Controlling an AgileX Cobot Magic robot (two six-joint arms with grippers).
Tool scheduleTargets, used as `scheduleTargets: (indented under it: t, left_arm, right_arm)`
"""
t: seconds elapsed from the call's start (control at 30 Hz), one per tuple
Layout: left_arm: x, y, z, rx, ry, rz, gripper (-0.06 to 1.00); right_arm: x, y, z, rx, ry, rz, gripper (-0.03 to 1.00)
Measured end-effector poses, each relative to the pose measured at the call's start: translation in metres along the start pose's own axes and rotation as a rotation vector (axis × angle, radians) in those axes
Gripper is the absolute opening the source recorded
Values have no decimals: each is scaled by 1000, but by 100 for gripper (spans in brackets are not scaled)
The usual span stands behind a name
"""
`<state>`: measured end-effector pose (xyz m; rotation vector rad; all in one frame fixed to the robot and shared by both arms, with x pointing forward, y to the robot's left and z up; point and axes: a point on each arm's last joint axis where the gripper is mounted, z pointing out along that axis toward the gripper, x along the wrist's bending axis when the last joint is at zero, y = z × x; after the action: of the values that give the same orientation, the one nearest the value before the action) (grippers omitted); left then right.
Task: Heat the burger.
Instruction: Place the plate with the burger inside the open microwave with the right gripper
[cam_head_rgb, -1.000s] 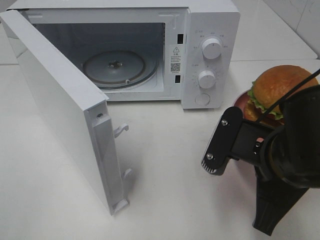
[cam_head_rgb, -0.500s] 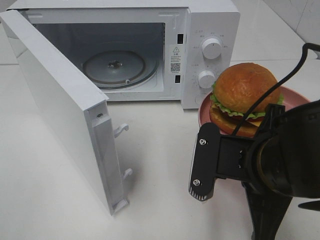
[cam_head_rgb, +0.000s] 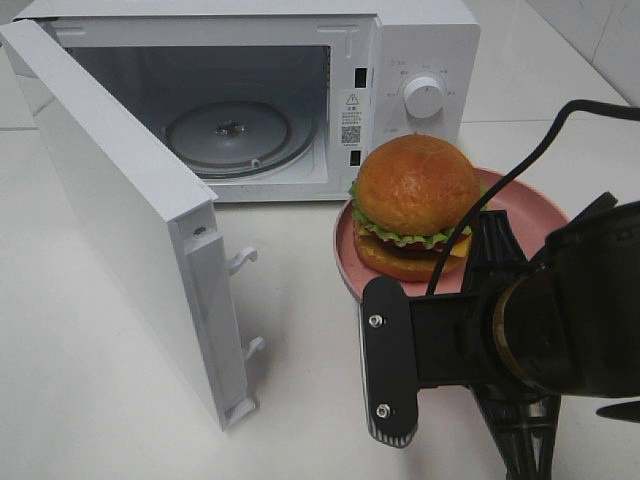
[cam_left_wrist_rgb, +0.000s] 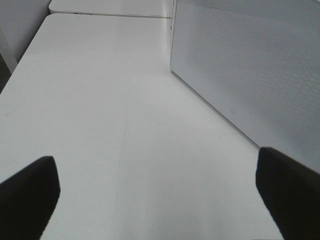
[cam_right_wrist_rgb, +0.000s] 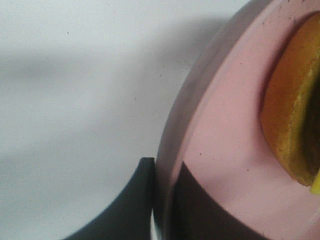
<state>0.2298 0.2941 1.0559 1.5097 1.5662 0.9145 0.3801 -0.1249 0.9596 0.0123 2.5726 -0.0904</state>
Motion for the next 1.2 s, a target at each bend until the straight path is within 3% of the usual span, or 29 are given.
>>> scheduleTargets:
  t: [0.27,0.53,1.0,1.2]
  left_arm:
    - [0,0,0,0,0,0,99]
    - [0,0,0,0,0,0,99]
    - [0,0,0,0,0,0,99]
    - [0,0,0,0,0,0,99]
  right_arm:
    - [0,6,0,-66,-1,-133,7]
    - [2,10,0,-114,0,-174,7]
    - [-22,-4,17,-145,-1,-305,7]
    - [-27,-6,21,-215,13,-377,7]
